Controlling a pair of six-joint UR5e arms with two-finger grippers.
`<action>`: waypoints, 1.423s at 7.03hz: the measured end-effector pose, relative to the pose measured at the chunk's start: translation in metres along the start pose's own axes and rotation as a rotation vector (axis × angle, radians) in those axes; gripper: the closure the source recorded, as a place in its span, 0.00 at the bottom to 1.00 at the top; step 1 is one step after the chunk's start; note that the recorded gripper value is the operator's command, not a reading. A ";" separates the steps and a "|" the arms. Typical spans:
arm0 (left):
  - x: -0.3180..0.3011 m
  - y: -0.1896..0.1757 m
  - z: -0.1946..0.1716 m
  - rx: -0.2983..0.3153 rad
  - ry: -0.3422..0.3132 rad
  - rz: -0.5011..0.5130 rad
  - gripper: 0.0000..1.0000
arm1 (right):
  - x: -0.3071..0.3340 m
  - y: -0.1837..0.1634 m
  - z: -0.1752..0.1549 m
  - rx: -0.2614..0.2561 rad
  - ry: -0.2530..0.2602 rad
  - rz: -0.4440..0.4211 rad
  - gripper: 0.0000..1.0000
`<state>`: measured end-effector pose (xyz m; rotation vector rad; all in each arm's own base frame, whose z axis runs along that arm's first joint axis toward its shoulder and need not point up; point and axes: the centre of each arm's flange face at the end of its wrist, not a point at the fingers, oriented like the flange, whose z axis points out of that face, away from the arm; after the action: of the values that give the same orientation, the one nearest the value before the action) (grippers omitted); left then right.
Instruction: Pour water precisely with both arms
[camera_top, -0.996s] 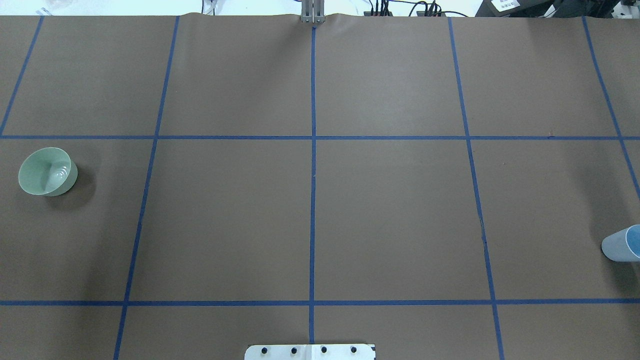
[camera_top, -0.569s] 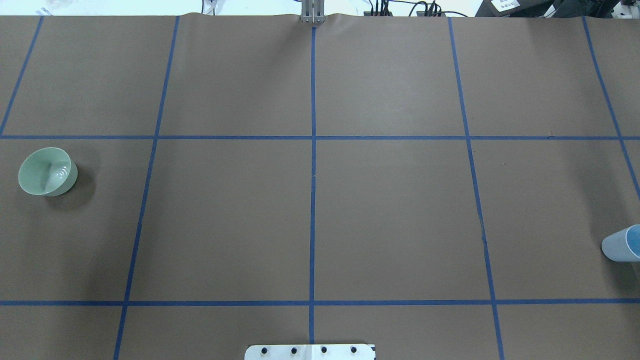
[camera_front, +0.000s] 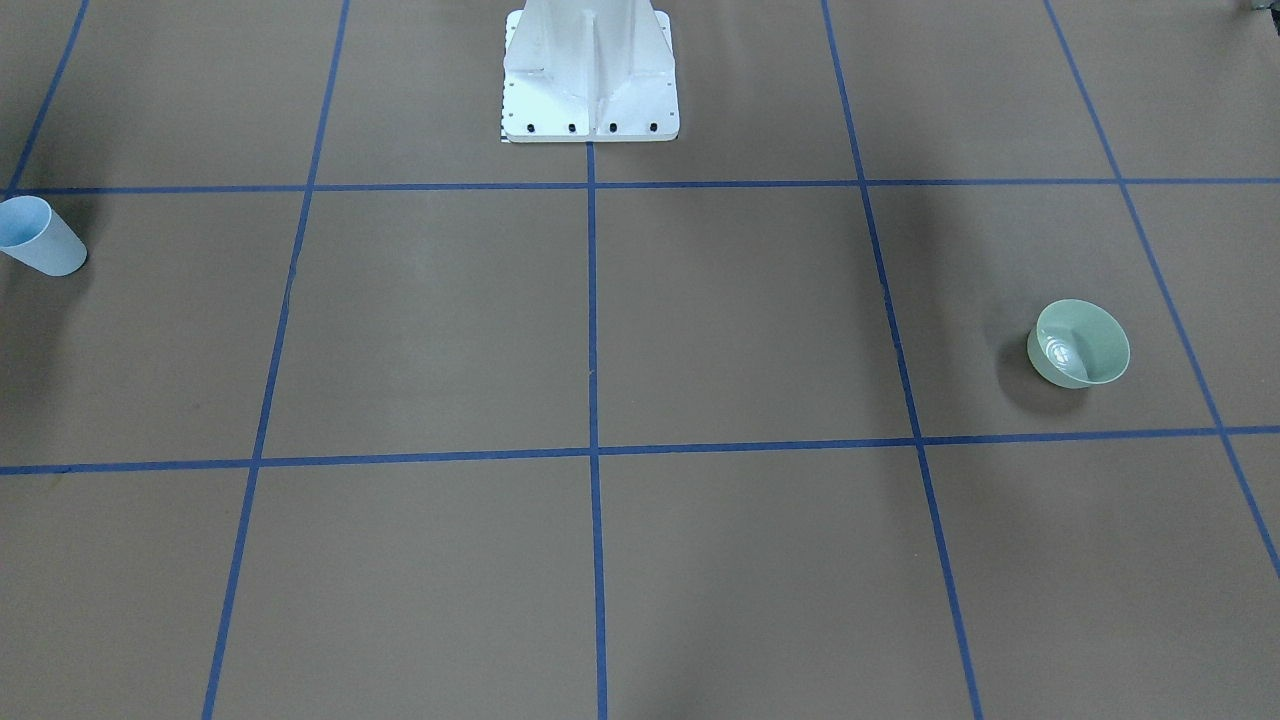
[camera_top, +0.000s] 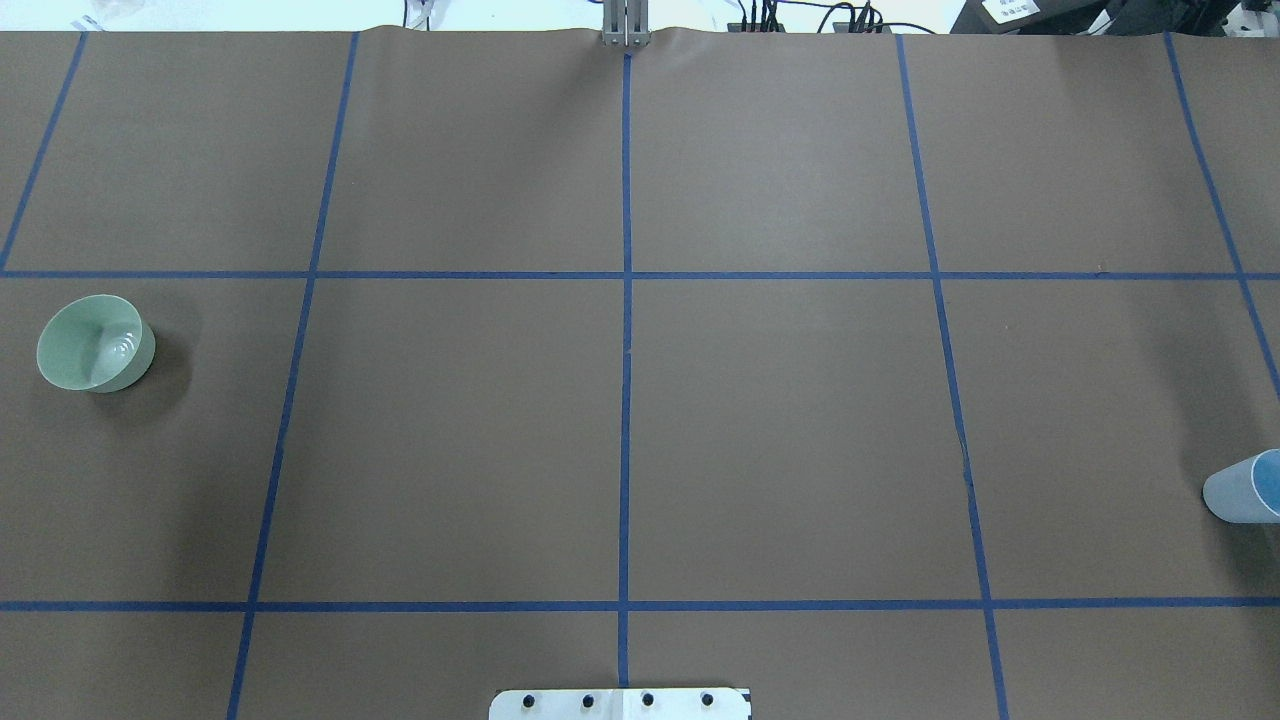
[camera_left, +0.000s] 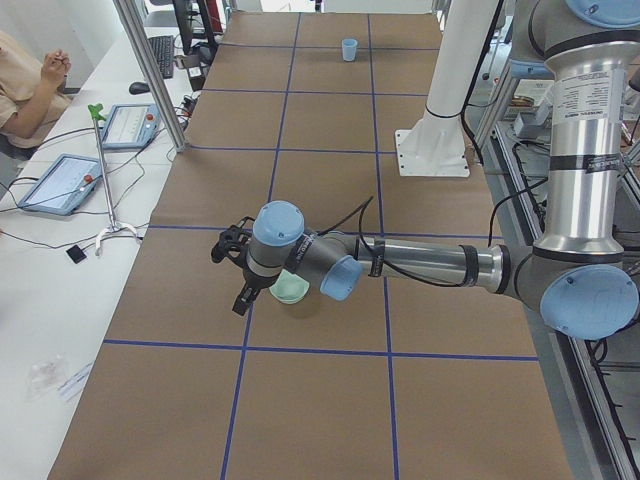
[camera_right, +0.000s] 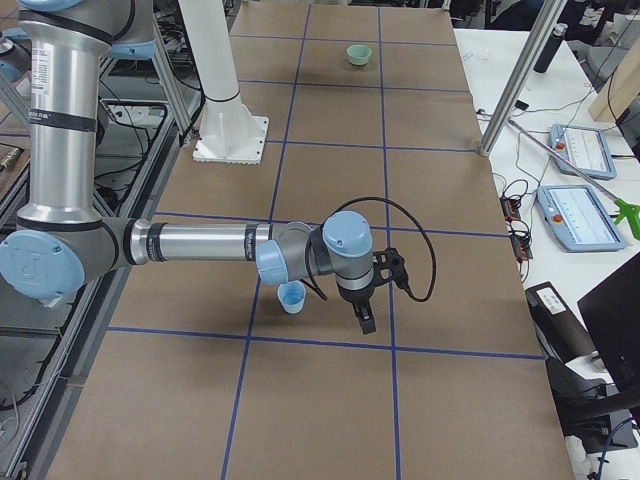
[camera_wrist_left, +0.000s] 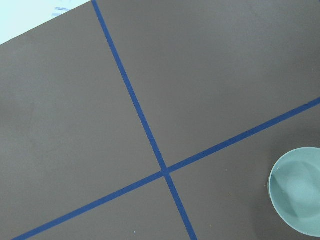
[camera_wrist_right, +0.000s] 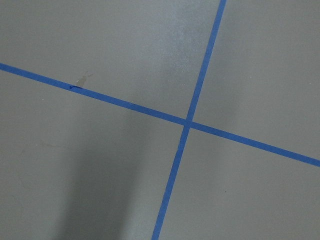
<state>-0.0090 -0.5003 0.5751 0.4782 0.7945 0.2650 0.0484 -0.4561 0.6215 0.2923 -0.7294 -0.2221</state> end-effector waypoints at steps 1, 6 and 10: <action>0.018 0.003 0.027 -0.029 0.036 0.013 0.00 | 0.001 0.002 0.002 0.001 -0.002 0.000 0.00; 0.050 0.037 0.131 -0.106 0.052 -0.167 0.01 | 0.003 0.005 0.004 -0.001 -0.001 0.000 0.00; 0.082 0.048 0.170 -0.112 0.012 -0.179 1.00 | 0.004 0.009 0.005 -0.007 0.001 0.005 0.00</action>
<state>0.1688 -0.4788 0.6507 0.2984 0.8239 0.1449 0.0487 -0.4497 0.6308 0.2845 -0.7285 -0.2199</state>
